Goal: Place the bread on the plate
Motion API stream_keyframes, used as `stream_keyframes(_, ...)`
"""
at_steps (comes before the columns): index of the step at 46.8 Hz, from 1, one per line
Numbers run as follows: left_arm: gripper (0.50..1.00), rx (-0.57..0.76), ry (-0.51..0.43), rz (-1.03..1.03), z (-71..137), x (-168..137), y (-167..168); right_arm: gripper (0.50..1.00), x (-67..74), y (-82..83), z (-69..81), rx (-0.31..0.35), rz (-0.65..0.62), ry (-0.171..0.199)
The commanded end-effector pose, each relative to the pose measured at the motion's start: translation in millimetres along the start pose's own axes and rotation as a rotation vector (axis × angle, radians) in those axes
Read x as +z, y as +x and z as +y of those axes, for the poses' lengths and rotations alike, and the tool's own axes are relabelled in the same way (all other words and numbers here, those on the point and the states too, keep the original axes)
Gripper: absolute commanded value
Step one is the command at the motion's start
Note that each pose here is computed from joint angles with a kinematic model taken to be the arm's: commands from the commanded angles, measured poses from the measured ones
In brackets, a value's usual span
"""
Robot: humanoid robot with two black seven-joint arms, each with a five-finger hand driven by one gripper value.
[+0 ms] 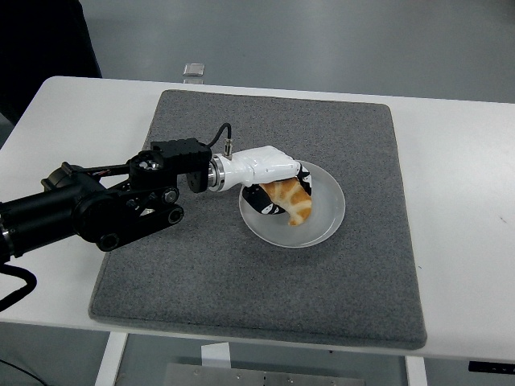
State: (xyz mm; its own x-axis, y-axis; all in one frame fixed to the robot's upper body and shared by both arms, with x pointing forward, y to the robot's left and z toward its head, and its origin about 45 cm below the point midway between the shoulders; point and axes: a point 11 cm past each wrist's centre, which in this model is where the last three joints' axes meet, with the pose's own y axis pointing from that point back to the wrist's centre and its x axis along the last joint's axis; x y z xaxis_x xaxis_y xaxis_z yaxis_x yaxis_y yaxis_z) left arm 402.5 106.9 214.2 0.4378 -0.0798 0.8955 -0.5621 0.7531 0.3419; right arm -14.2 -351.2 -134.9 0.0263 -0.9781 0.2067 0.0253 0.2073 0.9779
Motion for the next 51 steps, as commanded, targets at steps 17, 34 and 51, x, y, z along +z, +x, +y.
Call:
stream_keyframes(17,0.996,-0.002,-0.009,0.014,1,2,1,0.952,-0.5,0.0,0.0,0.000,0.000,0.001)
stream_keyframes(34,1.000,0.099,-0.048,0.294,8,5,37,0.952,0.5,0.0,0.0,0.000,0.000,-0.001)
stream_keyframes(51,1.000,0.176,-0.084,0.590,43,-19,99,0.952,-0.5,0.0,0.0,0.000,0.000,0.001)
